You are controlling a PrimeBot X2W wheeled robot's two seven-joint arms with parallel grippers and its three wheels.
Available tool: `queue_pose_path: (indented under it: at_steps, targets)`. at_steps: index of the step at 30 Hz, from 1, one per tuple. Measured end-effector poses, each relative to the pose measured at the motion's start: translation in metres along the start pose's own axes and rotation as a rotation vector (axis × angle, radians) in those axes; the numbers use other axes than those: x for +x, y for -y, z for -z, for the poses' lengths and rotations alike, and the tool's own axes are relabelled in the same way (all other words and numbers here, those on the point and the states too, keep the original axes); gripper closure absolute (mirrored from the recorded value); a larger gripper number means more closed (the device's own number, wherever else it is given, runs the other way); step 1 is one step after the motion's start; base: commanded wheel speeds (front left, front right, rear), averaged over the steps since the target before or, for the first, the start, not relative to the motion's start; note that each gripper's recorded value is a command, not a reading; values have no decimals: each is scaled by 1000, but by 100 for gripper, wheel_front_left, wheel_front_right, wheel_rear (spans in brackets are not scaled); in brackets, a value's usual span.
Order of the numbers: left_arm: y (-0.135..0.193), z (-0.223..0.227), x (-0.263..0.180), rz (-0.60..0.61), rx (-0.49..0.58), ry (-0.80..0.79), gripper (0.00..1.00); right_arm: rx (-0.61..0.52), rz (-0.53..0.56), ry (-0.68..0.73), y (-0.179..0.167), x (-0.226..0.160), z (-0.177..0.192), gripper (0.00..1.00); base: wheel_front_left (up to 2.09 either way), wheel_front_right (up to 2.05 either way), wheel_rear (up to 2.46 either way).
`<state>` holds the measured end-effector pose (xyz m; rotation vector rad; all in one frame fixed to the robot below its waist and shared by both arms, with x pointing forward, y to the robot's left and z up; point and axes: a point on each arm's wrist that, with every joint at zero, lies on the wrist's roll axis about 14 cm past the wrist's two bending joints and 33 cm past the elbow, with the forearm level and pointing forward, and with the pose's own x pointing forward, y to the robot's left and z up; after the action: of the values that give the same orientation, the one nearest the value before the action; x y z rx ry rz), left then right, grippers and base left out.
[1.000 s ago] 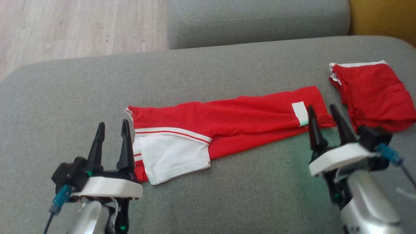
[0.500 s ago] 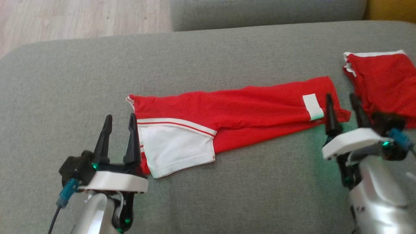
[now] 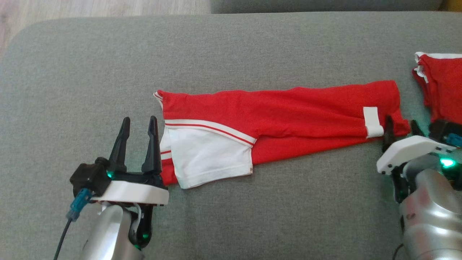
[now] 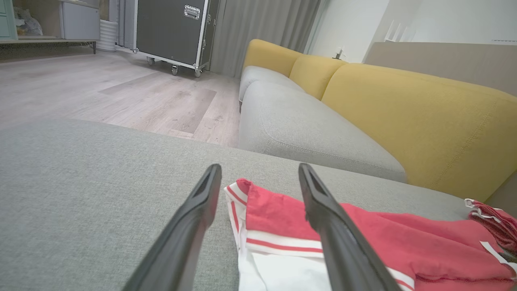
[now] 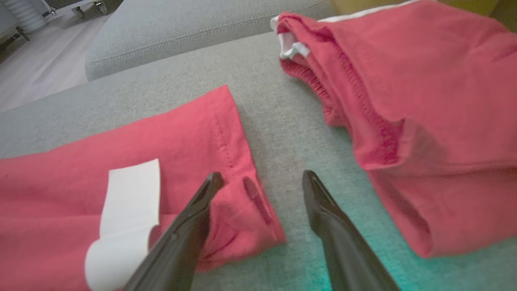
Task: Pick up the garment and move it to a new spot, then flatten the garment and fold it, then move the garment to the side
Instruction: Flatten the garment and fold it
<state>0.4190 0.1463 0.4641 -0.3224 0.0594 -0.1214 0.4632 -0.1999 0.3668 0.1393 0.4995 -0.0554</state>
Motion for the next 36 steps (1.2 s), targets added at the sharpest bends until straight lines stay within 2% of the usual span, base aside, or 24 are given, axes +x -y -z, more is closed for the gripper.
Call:
queue_pose_path:
  at_steps: [3, 4, 5, 6, 15, 22, 26, 31, 36]
  targets:
    - [-1, 1, 2, -2, 2, -2, 0, 2, -11, -27, -6, 2, 4, 2, 0, 0, 0]
    - [0, 0, 3, 0, 5, 0, 0, 4, -12, -30, -7, 3, 3, 47, 0, 0, 0]
    - [0, 0, 4, 2, 5, 1, 0, 5, -14, -33, -8, 3, 3, 82, 0, 0, 0]
    - [1, -1, 5, 5, 5, 2, 0, 5, -16, -34, -9, 3, 3, 100, 0, 0, 0]
    - [18, -2, 8, 53, 5, 6, 0, 63, 3, 63, -2, -5, -18, 100, 0, 0, 0]
    - [33, -12, 8, 97, 4, 34, 0, 72, 94, 229, 47, -24, -67, 100, 0, 0, 0]
    - [40, -19, 7, 115, 6, 53, 0, 67, 123, 271, 64, -35, -79, 100, 0, 0, 0]
    - [41, -27, 0, 117, 8, 74, 0, 73, 73, 314, 44, -40, -93, 100, 0, 0, 0]
    - [33, -33, -12, 90, 10, 92, 0, 70, -62, 344, -11, -43, -106, 100, 0, 0, 0]
